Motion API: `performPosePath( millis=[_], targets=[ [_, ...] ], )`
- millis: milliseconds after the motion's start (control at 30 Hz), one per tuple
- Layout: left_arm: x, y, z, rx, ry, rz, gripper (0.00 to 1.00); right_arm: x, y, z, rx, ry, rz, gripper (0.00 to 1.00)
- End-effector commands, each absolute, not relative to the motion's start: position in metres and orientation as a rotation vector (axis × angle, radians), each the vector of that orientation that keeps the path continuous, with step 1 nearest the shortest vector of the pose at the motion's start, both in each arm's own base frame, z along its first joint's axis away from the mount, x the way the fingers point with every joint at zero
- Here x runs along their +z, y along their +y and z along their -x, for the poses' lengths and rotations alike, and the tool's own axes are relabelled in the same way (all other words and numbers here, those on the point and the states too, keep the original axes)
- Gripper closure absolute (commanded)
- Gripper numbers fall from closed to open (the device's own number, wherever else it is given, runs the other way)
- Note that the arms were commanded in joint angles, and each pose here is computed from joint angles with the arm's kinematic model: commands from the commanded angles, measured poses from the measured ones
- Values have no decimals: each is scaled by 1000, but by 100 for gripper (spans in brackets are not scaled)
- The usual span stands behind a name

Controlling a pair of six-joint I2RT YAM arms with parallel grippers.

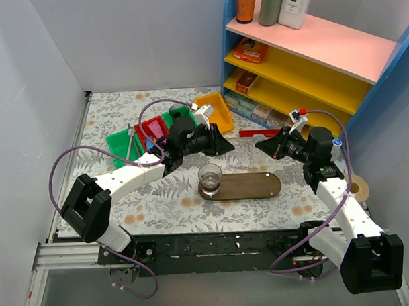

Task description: Prepare toiletry sets of a toothbrush and toothpaste on the tray

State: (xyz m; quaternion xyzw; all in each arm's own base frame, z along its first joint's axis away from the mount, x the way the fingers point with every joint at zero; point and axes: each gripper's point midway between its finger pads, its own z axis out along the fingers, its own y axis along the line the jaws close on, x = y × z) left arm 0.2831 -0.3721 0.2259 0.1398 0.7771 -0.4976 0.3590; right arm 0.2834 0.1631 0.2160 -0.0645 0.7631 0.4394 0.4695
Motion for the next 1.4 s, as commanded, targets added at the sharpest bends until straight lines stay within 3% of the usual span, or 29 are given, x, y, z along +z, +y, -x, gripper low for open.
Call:
performPosePath(
  millis=[0,100,533,867,1067,1367],
  targets=[
    [229,-374,-285,-1296,2004,-369,100,221,155,-292,988,1846,159,99],
    [224,-375,-285,-1308,2027,-345,100,215,148,-295,938,1881,122,99],
    [193,-380,-288,-1321,2134,-264,100,174,105,-298,662,2071,-143,48],
    [182,-385,-288,-1341,2158,-265,100,187,101,-292,629,2071,-113,44],
    [184,-387,-287,-1366,2142,-271,100,187,131,-284,775,2082,-47,43],
    [186,-388,-286,-1377,2134,-277,100,166,171,-288,755,2151,-10,41]
  ],
)
